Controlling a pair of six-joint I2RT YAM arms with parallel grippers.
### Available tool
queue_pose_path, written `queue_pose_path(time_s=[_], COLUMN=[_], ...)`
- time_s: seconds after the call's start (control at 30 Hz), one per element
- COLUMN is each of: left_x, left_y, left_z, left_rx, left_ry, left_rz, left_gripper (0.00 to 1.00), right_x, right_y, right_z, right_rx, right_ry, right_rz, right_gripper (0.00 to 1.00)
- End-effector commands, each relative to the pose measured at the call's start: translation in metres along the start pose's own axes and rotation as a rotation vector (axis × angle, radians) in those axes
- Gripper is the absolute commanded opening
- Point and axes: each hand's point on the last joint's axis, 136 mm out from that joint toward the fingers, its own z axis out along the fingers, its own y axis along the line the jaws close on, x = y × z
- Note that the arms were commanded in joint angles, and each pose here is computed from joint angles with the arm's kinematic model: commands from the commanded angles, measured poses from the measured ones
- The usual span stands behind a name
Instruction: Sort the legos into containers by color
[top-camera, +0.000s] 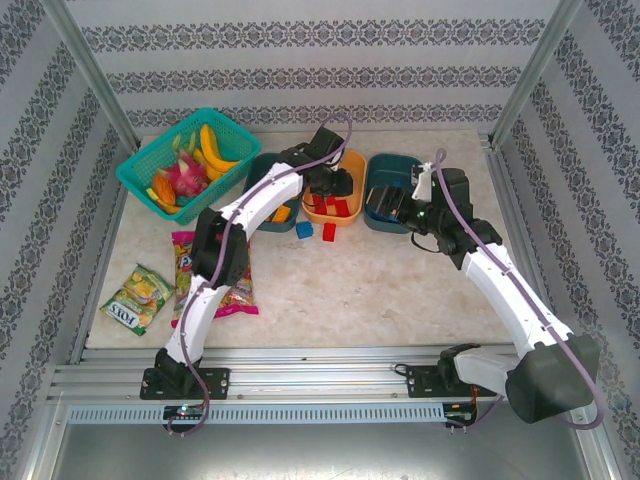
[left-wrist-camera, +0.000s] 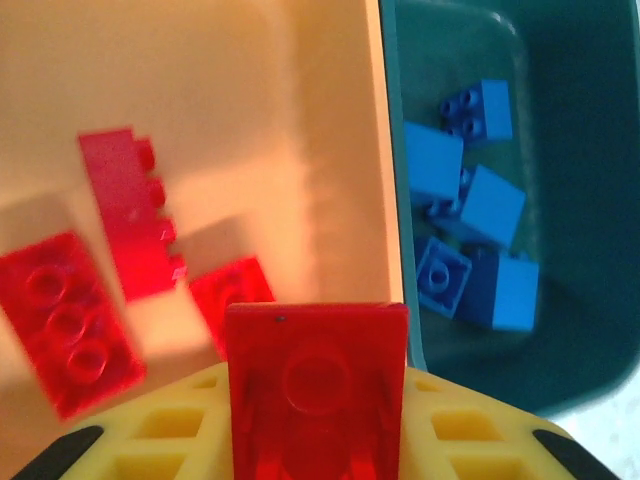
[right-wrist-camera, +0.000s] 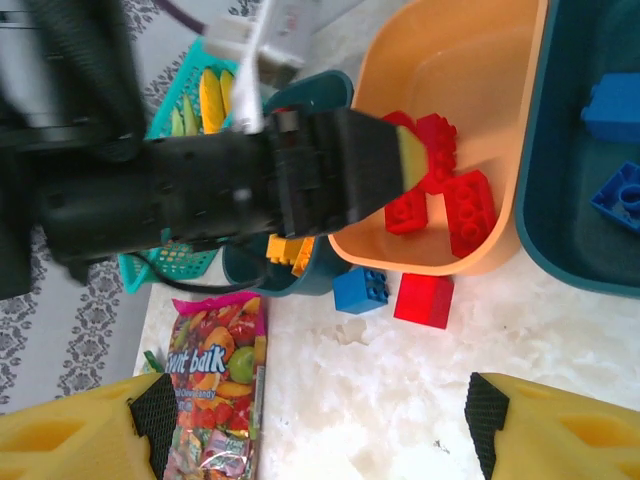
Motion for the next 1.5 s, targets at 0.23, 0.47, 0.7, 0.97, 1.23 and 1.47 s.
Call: queue_pose_path(time_s=[0.23, 0.47, 0.7, 0.97, 1.23, 1.47], left_x=[-0.026, -0.031, -0.053, -0.031, 0.072, 0.159], left_y=[0.015, 0.005, -0.010, 0.024, 0.089, 0.120], left_z=[0.048, 0.041, -0.018, -0.116, -0.184, -0.228], left_rx=[0.094, 0.146, 0.132, 0.013, -0.086, -0.110], left_ry=[-0.020, -0.023, -0.097, -0.194, -0.212, -0.244], left_rz=[-0.124, -0.135, -0.152, -0.253, -0.352, -0.389], left_gripper=[0.41, 0.60, 0.62, 0.64, 0.69, 0.77], right_x=[-0.009, -0.001, 0.005, 0.050, 0.111, 0.139], right_y=[-0.002, -0.009, -0.018, -0.004, 0.015, 0.021], right_z=[-0.010, -0.007, -0.001, 0.036, 0.103, 0.159], right_rx=[-0.012, -0.003, 0.051, 0.145, 0.234, 0.324], right_ry=[-0.049, -0.032, -0.003, 0.150, 0.307, 0.363], right_rz=[0.031, 0.042, 0.004, -0.240, -0.492, -0.575], right_gripper=[0.78, 0.78, 0.77, 0.75, 0.73, 0.74])
